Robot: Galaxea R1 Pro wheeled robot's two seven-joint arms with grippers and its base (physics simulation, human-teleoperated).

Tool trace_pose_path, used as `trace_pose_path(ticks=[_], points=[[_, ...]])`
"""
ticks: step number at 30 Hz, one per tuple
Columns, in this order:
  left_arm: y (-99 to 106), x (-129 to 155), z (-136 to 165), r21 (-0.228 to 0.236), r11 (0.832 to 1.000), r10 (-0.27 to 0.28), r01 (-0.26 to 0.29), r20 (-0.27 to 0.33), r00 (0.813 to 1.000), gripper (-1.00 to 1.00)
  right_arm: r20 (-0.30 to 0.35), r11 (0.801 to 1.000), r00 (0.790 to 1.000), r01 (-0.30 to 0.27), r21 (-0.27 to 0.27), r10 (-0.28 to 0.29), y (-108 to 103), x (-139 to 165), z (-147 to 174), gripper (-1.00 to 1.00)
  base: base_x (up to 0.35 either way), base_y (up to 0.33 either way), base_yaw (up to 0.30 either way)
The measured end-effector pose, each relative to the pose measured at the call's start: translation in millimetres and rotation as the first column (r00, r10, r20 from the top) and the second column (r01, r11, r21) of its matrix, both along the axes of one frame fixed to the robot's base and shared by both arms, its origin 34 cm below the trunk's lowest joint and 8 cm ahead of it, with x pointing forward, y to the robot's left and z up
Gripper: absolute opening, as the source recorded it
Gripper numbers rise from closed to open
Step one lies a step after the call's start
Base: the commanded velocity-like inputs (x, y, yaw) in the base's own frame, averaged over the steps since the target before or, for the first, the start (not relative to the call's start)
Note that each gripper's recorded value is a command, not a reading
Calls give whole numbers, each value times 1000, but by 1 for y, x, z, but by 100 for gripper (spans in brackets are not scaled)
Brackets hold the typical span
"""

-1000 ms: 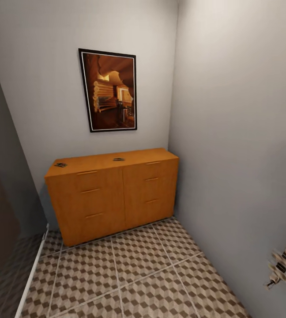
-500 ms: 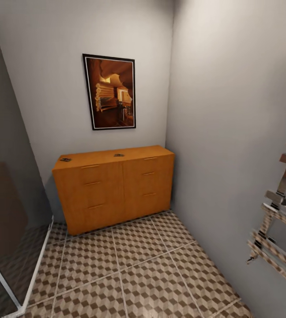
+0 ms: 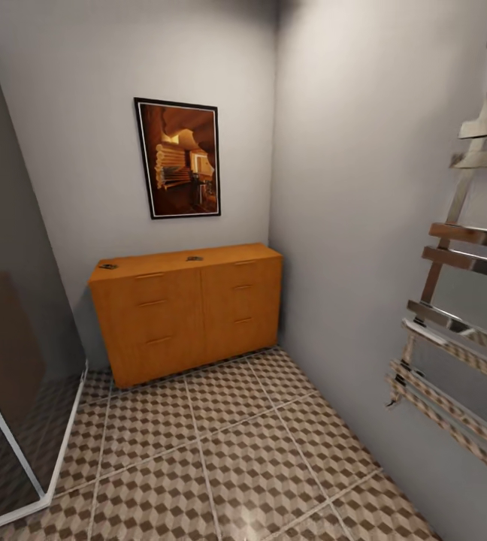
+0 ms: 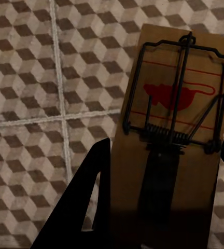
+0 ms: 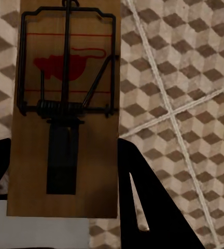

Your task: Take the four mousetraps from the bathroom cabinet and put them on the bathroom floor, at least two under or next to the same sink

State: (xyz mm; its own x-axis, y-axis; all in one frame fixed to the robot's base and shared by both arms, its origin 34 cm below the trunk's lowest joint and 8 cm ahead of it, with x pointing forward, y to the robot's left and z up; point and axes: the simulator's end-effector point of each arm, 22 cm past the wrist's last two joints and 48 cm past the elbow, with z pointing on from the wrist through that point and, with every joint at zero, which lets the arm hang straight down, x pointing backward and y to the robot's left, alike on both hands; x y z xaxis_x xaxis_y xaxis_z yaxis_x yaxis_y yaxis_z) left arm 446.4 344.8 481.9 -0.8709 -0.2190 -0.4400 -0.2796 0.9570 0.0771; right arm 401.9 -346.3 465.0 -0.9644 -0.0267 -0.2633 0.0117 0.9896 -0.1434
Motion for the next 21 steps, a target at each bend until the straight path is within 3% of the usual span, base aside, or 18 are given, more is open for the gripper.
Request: trace_pose_path(ticks=[7,21], points=[[-2,0,0,-3,1000,-1,1,0,1000,-100,-1,1000,1000,0,7,0,5,0,-1,-100,-270,0,-280],[-9,1,0,-15,1000,-10,10,3,1000,-100,-5,1000,1000,-2,18,2,13,-1,-2,-100,-12,0,-289]])
